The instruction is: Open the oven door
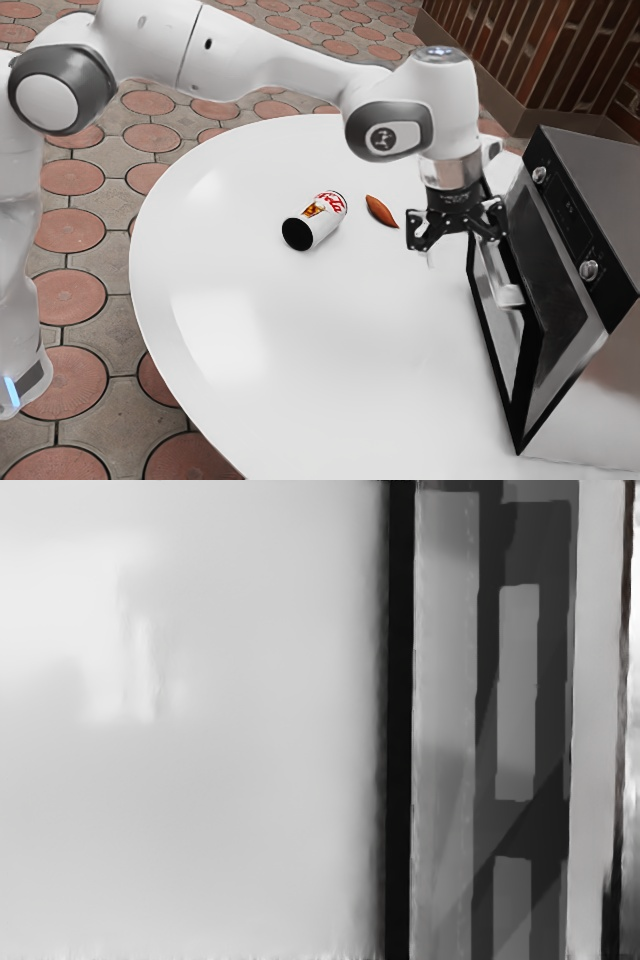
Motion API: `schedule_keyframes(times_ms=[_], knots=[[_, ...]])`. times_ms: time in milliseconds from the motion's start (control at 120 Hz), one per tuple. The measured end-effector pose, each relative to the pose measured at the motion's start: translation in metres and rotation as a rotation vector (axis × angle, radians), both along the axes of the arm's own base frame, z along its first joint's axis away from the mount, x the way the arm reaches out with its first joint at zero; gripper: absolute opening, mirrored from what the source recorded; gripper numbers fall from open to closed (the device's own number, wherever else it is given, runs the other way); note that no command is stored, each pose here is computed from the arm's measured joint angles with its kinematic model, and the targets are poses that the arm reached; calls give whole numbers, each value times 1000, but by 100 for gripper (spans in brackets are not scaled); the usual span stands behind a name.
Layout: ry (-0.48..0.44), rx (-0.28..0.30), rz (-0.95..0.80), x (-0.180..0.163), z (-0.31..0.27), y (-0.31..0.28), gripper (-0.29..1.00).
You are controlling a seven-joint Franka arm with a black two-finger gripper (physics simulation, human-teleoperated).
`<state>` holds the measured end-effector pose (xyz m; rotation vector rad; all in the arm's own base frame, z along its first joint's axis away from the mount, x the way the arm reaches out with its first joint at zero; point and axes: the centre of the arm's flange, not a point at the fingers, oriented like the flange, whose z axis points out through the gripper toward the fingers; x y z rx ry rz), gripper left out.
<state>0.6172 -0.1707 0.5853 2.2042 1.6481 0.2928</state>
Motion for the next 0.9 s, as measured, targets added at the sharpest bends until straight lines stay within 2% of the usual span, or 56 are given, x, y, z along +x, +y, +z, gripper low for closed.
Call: schedule_keyframes(times_ms=[208, 333, 425, 508, 592, 750, 900], knots=[[-46, 7, 17, -63, 22, 13, 70], [-80, 15, 110, -118, 38, 62, 70], [-116, 8, 208, -128, 56, 105, 70], [-161, -25, 271, -129, 127, 119, 70], [-50, -50, 357, -134, 149, 134, 70], [219, -48, 469, -146, 121, 138, 70], [391, -30, 537, -158, 93, 131, 70]])
